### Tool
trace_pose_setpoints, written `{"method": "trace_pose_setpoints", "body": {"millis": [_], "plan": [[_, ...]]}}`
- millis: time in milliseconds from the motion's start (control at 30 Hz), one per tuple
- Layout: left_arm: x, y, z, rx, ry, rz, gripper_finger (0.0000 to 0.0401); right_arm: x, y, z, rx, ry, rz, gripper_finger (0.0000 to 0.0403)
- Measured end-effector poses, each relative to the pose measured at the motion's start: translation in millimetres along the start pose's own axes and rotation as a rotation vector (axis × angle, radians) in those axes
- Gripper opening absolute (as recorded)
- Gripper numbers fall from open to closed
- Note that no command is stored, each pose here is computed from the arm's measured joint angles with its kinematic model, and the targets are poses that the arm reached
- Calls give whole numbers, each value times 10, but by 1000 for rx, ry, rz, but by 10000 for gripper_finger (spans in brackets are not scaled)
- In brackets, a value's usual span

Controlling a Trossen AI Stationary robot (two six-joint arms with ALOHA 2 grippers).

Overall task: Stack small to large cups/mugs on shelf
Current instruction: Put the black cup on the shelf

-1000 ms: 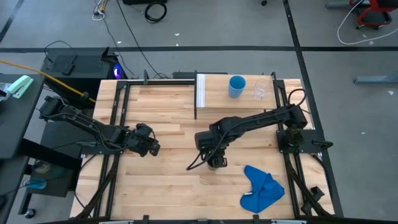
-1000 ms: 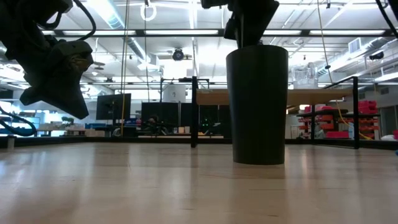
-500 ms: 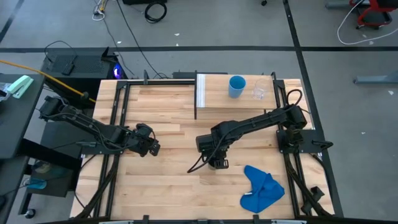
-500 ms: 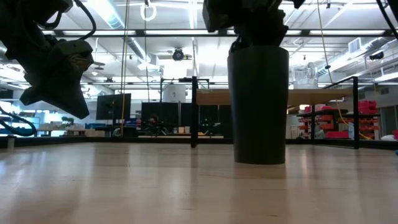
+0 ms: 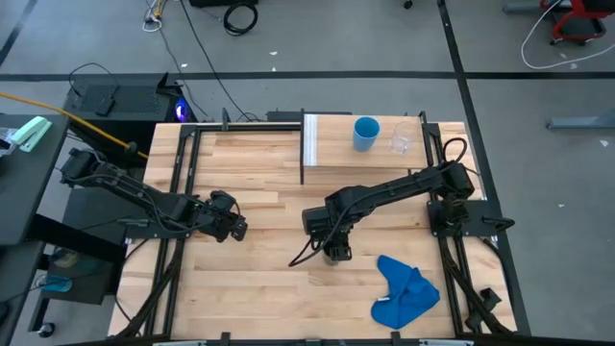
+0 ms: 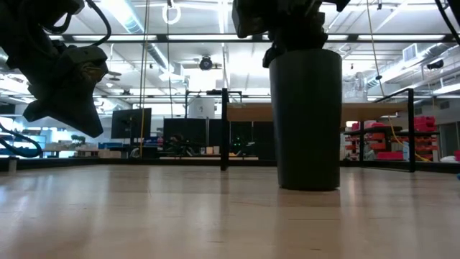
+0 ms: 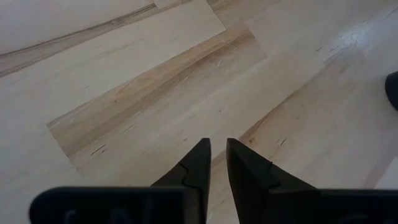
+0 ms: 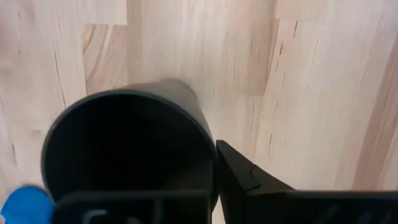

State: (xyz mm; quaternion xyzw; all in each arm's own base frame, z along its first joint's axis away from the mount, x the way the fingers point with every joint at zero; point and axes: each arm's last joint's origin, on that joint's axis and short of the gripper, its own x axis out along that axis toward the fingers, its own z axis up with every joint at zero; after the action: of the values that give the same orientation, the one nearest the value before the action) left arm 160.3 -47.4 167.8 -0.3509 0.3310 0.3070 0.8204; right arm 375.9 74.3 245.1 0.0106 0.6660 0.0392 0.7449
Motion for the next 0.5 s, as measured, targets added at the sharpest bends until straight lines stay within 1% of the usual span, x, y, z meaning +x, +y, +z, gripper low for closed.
{"method": "trace_pose_setpoints", "body": {"millis": [67,167,267,367,433,500], "plan": [[0,0,0,0,0,0,56,0,0,1,0,-1,0,8],[0,0,0,0,0,0,52,0,0,1,0,-1,0,14],[0,0,0,0,0,0,51,-58,2,-19,-17,-10,3,7],[0,-1,0,0,0,-1,54,-300,-10,-43,-21,-22,5,7],[0,-1,1,-1,0,-1,56,-536,-30,-51,-27,-46,5,5],[0,-1,1,-1,0,-1,59,-811,-69,-58,-28,-97,-26,5]]}}
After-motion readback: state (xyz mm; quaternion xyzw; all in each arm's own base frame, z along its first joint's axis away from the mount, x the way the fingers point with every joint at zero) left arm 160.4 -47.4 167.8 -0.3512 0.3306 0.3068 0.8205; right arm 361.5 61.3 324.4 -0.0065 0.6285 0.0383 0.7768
